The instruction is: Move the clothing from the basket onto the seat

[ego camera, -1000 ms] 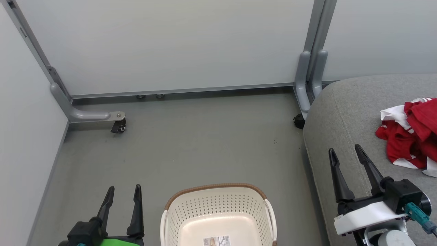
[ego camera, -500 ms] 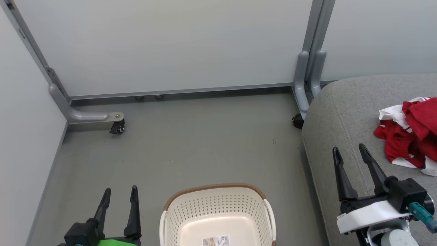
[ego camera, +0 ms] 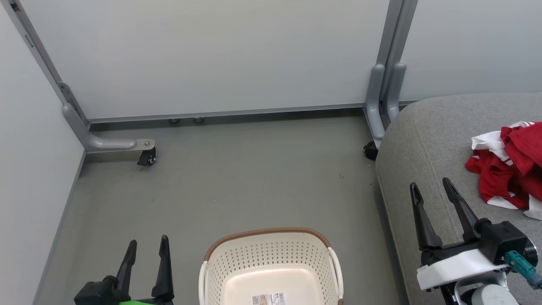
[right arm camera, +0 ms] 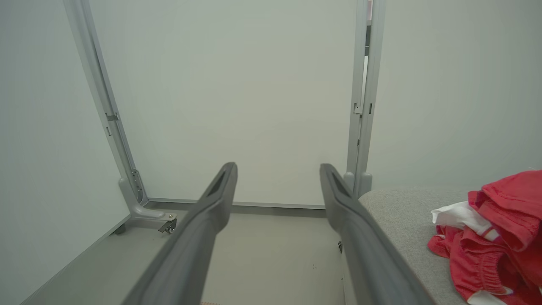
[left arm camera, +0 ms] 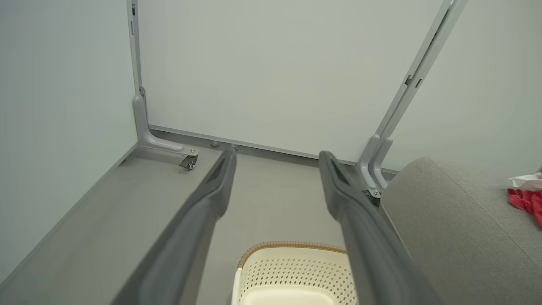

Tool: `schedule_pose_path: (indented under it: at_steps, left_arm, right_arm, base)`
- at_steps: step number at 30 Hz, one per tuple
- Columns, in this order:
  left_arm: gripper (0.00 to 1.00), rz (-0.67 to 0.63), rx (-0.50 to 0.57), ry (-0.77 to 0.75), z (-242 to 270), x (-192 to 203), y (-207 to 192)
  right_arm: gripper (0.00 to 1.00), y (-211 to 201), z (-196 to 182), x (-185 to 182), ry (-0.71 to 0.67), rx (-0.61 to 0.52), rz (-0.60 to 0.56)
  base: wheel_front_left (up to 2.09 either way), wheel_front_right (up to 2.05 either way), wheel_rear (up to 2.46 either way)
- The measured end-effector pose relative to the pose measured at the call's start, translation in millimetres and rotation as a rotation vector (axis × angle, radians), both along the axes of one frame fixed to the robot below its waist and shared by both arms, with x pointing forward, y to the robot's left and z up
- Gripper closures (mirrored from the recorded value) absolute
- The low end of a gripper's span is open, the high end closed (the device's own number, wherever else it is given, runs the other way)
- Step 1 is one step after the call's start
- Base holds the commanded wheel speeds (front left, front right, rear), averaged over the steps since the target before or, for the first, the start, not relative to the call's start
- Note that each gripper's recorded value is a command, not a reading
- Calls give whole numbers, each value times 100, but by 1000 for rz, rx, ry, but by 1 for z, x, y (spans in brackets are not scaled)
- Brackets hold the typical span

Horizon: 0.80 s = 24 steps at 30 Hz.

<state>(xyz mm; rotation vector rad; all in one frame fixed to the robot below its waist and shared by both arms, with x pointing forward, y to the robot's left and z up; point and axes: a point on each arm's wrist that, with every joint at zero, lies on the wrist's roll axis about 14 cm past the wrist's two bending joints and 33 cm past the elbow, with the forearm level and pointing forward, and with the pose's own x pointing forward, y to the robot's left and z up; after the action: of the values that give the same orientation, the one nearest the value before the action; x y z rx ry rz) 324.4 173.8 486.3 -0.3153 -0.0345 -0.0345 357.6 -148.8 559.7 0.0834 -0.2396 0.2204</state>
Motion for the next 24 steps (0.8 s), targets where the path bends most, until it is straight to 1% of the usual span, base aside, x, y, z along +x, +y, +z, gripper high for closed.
schedule_pose_path:
  at_steps: [11, 13, 18, 22, 24]
  left_arm:
    - [0, 2, -54, -21, 7, 2, -1]
    - [0, 11, -99, -47, 15, 3, 0]
    - [0, 6, -87, -49, 16, 3, -1]
    - [0, 19, -127, -31, 10, 2, 2]
    - [0, 20, -123, -30, 9, 2, 2]
  right_arm:
    - [0, 0, -3, 2, 8, -6, 4]
    - [0, -2, -2, 2, 7, -6, -2]
    - [0, -2, -2, 3, 8, -3, -4]
    - [0, -2, -3, 3, 9, -2, -4]
    - [0, -2, -3, 3, 10, -2, -4]
  base:
    - [0, 0, 0]
    - [0, 0, 0]
    - [0, 0, 0]
    - [0, 0, 0]
    - [0, 0, 0]
